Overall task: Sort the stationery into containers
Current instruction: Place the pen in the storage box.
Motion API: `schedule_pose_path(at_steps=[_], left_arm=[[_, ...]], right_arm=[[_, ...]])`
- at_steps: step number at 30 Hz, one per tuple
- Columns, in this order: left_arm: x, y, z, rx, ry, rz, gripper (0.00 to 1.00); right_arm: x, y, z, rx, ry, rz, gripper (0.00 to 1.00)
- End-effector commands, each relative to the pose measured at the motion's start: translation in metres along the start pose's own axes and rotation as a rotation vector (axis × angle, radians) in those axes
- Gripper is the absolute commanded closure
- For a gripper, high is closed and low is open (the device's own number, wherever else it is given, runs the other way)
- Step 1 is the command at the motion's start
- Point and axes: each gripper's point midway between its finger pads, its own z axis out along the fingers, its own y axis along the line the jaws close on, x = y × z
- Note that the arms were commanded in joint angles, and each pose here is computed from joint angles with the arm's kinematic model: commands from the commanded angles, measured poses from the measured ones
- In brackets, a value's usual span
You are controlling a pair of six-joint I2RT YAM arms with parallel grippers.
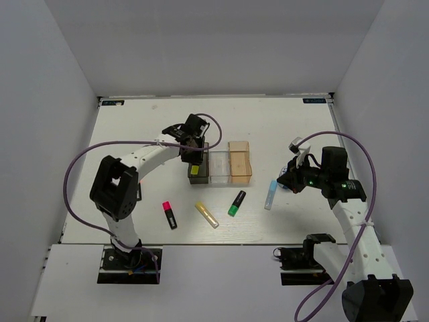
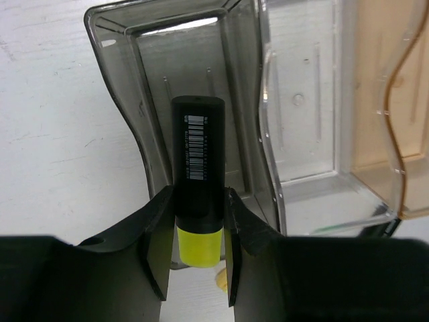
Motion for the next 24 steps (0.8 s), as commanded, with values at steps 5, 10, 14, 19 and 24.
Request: schedule_pose_path(at_steps=[5, 10, 14, 19, 24], left_arm=[[-0.019, -0.001, 0.004, -0.046, -0.063, -0.007, 0.88], [-0.028, -0.004, -0.001, -0.046, -0.074, -0.006, 0.51], [-0.037, -0.015, -0.013, -0.025, -0.114, 0.013, 0.34], [-0.045, -0.024, -0.04, 0.004, -0.156, 0.028, 0.79], [0.008, 0.007, -0.08, -0.155, -0.189, -0.046, 0.96]], right_arm=[[-0.005, 0.003, -0.002, -0.004, -0.024, -0.012, 1.0], [-0.004, 0.004, -0.003, -0.004, -0.023, -0.018, 1.0], [-0.004, 0.005, -0.003, -0.009, -0.025, -0.017, 1.0], [-0.002, 0.004, -0.003, -0.007, -0.02, -0.013, 1.0], [0.003, -0.001, -0.001, 0.024, -0.003, 0.015, 1.0]])
